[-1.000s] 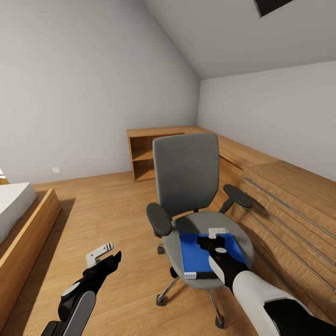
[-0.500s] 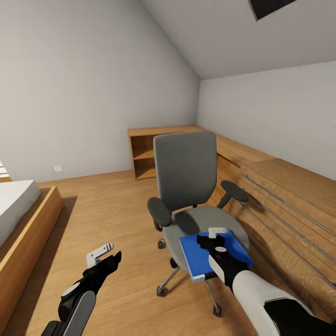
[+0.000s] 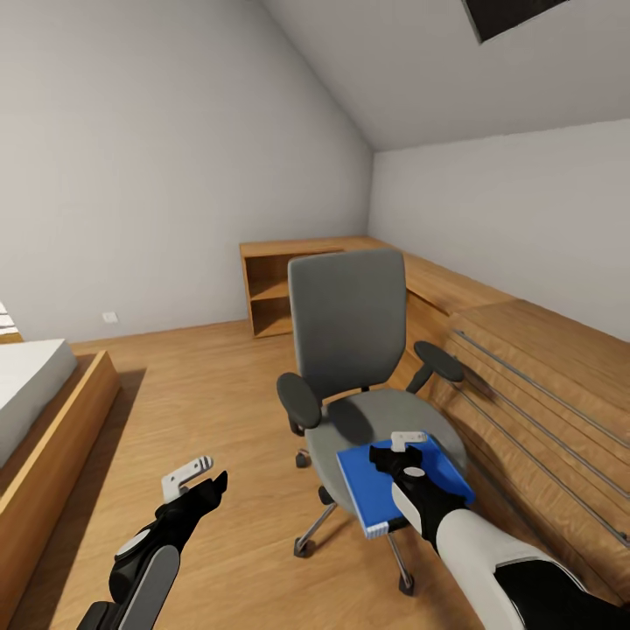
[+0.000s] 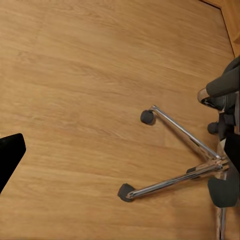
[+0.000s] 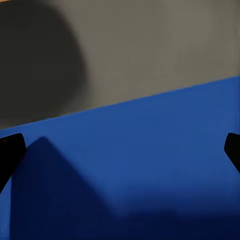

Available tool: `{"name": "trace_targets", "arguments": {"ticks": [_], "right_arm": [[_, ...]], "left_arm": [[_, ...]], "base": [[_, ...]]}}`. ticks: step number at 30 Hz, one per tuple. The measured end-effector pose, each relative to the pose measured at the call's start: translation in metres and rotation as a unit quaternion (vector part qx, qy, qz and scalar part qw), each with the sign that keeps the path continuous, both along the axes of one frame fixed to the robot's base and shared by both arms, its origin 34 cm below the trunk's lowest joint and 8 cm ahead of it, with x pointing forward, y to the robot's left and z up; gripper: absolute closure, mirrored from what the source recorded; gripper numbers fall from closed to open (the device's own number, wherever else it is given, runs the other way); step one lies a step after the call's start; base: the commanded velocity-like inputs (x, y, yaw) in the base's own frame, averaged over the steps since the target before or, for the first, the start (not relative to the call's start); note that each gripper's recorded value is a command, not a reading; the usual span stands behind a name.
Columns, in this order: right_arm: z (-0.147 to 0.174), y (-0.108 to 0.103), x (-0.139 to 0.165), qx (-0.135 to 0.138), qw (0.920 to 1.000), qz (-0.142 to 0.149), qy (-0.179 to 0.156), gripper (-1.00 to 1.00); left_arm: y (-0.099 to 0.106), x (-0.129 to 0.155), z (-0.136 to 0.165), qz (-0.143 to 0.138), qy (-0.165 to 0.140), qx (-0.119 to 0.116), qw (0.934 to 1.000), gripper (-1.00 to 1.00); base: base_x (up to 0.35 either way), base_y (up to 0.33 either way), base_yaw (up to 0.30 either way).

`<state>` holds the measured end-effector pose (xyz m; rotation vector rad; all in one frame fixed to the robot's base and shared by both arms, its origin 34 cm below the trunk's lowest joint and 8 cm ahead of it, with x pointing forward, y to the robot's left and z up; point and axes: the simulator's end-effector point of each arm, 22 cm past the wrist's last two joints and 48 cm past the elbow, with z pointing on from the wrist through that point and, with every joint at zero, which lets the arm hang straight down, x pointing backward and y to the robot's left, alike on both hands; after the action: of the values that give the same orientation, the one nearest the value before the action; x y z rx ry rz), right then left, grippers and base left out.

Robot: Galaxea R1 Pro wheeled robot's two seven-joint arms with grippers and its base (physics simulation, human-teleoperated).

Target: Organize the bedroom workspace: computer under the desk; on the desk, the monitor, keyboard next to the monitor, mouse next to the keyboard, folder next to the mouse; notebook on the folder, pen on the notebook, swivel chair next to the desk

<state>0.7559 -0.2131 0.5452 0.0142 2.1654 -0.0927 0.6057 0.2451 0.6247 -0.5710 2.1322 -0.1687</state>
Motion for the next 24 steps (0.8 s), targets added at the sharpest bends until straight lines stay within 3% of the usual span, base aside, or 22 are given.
{"name": "trace_targets", "arguments": {"ticks": [18,24], "right_arm": [[0.038,-0.002,0.007,0.001,1.0000,-0.004,-0.006,-1.00],[0.107,-0.010,0.045,0.013,0.9986,-0.015,-0.049,-1.00]], "left_arm": [[0.000,0.006,0.034,0.001,0.004,0.000,1.0000,-1.00],[0.000,0.008,0.046,-0.001,0.003,0.001,1.0000,-1.00]], "base": [[0.000,0.000,0.000],[0.000,0.000,0.000]]}}
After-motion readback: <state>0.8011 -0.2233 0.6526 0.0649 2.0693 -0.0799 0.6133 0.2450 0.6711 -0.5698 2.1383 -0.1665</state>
